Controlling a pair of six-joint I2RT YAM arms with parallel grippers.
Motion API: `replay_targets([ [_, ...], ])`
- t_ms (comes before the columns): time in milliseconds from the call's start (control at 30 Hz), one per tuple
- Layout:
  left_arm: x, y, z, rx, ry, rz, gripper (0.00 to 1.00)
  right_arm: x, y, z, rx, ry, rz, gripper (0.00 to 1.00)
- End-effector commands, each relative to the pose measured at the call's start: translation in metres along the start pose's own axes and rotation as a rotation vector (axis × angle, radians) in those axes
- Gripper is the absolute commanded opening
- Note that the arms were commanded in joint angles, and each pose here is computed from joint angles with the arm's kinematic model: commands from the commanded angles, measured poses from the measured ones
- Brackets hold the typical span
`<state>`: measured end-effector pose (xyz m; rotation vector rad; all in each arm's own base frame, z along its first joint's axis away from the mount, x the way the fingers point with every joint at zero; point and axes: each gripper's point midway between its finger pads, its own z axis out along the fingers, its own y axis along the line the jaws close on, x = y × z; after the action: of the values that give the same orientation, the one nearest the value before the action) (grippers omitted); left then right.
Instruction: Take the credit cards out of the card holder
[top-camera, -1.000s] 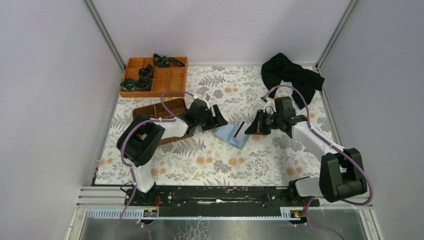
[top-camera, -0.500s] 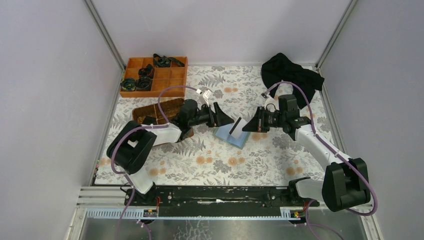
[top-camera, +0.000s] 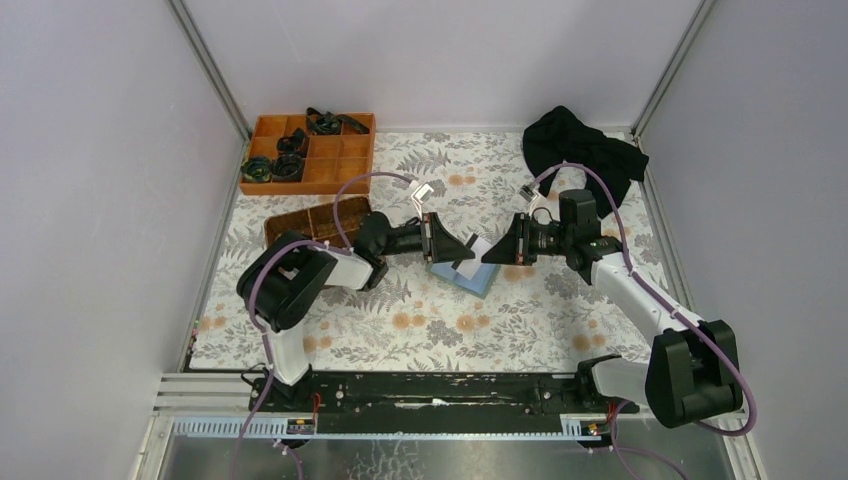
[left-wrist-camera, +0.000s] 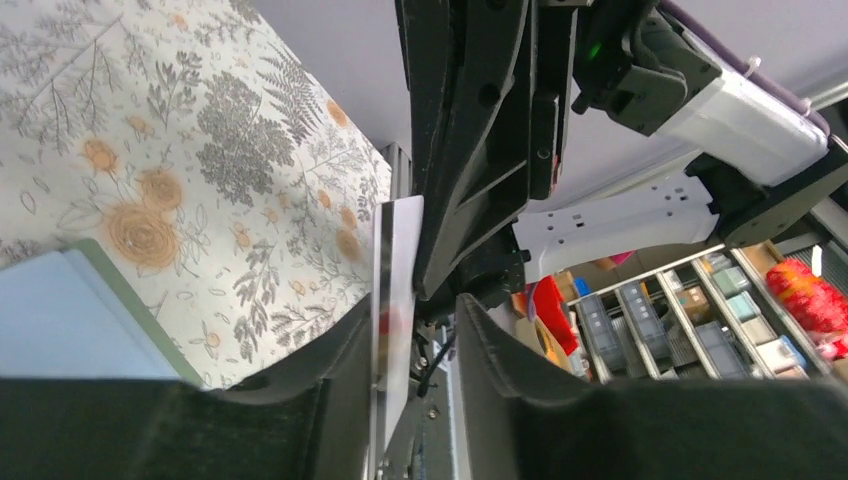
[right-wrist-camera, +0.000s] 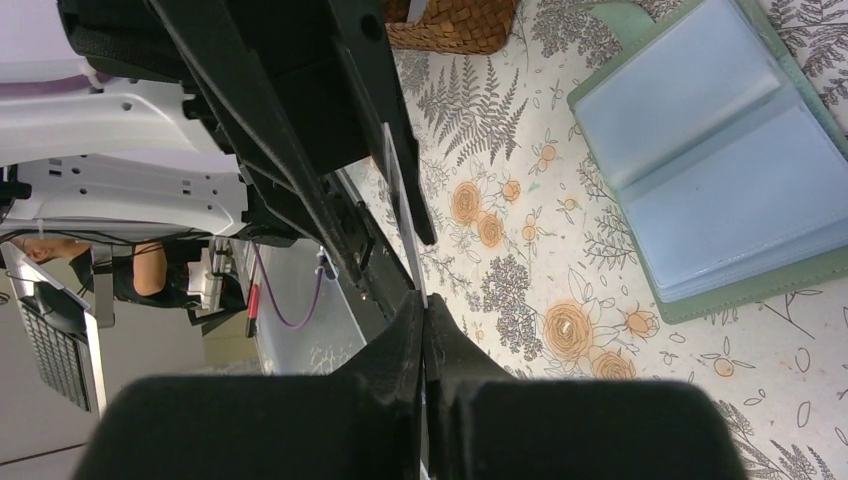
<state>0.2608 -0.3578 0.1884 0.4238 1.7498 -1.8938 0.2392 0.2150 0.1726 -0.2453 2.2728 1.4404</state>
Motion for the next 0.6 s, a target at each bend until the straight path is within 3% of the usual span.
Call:
replay_targets([
  [0, 0.000, -0.031, -0.002, 0.144, 0.011, 0.056, 0.33, -0.008, 0.014, -0.005, -0.038, -0.029, -0.052, 0.00],
  [200, 0.004, -0.029, -0.003, 0.151, 0.022, 0.038, 0.00, -0.007, 0.011, -0.003, -0.037, -0.021, -0.046, 0.00],
  [333, 0.003, -0.026, -0.003, 0.146, 0.014, 0.030, 0.00, -0.011, 0.010, -0.003, -0.023, -0.038, -0.053, 0.00],
  [367, 0.002, -0.025, -0.003, 0.141, 0.008, 0.025, 0.00, -0.012, 0.008, -0.004, -0.010, -0.046, -0.052, 0.06],
  [500, -0.010, -0.017, -0.010, 0.095, -0.053, 0.014, 0.00, -0.025, -0.011, -0.009, 0.143, -0.126, -0.053, 0.51],
  [567, -0.021, -0.016, -0.018, 0.045, -0.118, 0.025, 0.00, -0.032, -0.024, -0.015, 0.244, -0.177, -0.060, 0.60],
])
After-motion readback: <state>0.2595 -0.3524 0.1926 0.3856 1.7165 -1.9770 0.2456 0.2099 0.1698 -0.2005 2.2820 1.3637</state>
